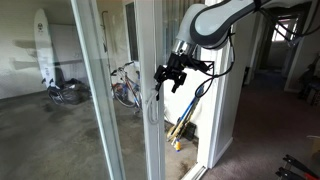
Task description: Slide the glass door to the right
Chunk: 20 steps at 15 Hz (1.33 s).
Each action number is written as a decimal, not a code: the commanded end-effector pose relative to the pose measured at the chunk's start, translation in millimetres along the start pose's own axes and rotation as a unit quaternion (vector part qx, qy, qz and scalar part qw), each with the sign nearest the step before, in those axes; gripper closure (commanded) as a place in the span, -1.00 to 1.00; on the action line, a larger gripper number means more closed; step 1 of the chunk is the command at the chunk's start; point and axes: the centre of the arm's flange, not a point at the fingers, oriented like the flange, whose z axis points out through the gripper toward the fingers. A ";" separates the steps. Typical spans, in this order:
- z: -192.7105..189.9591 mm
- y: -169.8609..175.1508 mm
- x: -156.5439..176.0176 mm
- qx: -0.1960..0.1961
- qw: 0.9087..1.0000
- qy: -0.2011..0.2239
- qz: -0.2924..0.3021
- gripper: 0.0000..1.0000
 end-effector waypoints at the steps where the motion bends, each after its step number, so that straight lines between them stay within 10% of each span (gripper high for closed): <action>1: 5.7 -4.8 2.2 0.017 1.000 0.008 0.008 -1.00; 20: 29.6 14.0 22.9 -0.013 0.999 -0.005 0.052 -1.00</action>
